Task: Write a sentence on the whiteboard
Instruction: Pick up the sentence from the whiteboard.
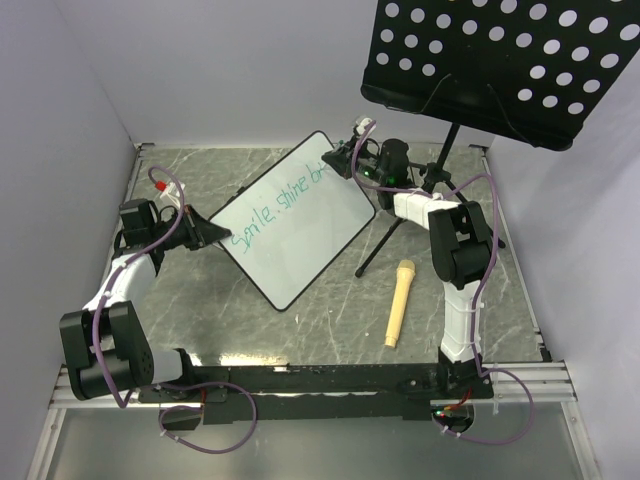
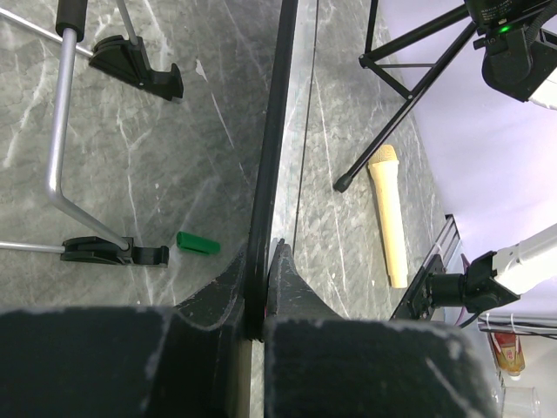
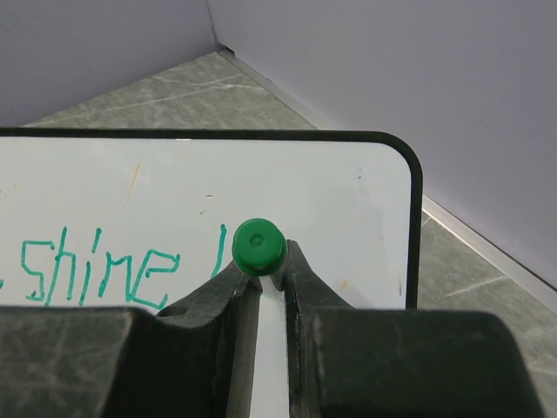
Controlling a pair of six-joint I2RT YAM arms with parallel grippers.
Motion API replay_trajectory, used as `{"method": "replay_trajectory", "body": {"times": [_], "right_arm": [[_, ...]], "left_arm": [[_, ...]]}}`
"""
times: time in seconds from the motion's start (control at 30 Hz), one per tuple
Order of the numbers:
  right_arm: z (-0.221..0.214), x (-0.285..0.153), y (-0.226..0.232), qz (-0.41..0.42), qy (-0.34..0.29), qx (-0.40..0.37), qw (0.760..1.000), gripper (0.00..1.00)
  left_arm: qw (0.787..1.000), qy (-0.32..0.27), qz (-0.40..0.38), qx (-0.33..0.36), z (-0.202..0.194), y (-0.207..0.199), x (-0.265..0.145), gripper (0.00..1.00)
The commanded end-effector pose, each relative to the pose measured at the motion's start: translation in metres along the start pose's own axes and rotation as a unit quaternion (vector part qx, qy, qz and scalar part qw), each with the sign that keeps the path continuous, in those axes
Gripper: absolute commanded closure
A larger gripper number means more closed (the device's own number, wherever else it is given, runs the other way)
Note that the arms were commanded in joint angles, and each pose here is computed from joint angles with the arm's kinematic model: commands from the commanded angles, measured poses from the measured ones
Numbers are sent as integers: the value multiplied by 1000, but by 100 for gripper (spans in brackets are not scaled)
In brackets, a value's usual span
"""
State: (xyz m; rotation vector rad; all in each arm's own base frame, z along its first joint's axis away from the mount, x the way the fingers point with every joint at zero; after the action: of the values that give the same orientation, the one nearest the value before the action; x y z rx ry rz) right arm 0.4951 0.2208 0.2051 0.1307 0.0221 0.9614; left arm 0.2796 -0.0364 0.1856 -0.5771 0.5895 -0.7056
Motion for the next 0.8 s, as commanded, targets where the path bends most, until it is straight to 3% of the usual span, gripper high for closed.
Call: {"method": "replay_trajectory", "body": {"times": [0.0, 0.77], "right_arm": [[24, 0, -5, -12, -19, -28, 999, 100], [16, -17, 16, 20, -24, -28, 999, 100]], "left_arm": [[989, -8, 99, 109, 1, 31, 1, 99], [989, -8, 100, 105, 1, 32, 1, 99]]}}
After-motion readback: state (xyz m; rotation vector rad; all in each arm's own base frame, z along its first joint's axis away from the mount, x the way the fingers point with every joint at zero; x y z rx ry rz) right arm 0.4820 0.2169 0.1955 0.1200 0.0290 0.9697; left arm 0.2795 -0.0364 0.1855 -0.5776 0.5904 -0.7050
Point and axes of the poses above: each gripper's point midway between its finger pads, its own x axis out along the fingers, its own y axis along the line the jaws close on, z = x × y, the point moved 7 cm from there along -x, back along the fingers, and after that the axes turned 4 degrees about x, right-handed, at the moved point
